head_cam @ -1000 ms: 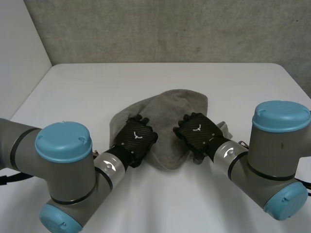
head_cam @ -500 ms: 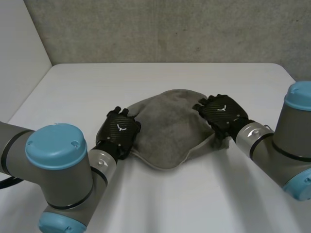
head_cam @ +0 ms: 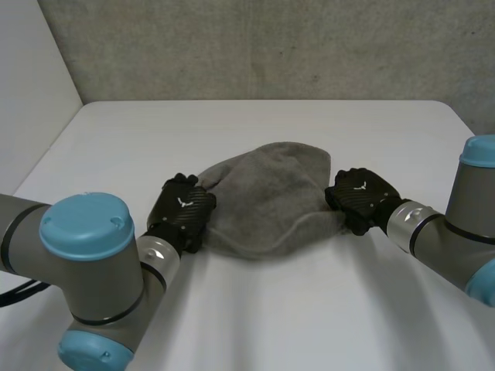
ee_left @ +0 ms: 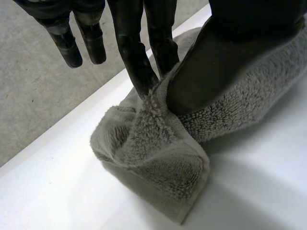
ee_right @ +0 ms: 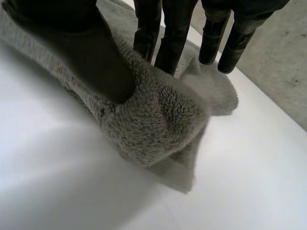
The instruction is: Fold the towel.
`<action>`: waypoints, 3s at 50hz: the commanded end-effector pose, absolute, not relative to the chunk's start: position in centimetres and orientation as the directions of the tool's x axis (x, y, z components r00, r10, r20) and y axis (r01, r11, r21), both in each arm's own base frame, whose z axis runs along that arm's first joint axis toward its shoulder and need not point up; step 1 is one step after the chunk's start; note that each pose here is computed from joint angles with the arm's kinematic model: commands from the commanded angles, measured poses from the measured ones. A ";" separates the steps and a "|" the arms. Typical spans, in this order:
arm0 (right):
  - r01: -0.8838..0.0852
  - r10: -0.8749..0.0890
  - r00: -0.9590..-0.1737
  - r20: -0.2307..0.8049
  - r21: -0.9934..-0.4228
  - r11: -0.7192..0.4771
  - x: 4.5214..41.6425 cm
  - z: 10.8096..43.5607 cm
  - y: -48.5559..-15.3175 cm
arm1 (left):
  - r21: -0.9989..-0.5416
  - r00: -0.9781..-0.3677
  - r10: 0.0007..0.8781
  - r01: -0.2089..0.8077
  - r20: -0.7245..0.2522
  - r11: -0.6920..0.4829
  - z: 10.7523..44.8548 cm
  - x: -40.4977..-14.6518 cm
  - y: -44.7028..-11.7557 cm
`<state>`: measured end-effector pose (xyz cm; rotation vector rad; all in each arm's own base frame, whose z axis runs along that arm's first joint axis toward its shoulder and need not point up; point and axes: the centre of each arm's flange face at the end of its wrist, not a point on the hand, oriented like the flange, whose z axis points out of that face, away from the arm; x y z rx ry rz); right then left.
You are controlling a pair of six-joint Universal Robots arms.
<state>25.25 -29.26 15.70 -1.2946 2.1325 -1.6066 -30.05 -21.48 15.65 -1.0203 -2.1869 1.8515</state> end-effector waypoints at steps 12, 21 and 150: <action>-0.499 -0.821 -0.527 0.221 -0.862 0.088 23.6 22.1 -27.8 | -0.900 -0.726 0.607 0.434 -0.323 0.040 19.6 -28.6 -21.6; -0.612 -0.763 -0.463 0.450 -0.786 -0.092 24.9 21.8 -32.8 | -0.907 -0.748 0.546 0.419 -0.377 -0.053 21.7 -29.7 -28.3; -0.727 -0.735 -0.470 0.489 -0.687 0.007 20.9 14.0 -30.2 | -0.840 -0.785 0.405 0.538 -0.469 0.071 13.0 -23.5 -27.8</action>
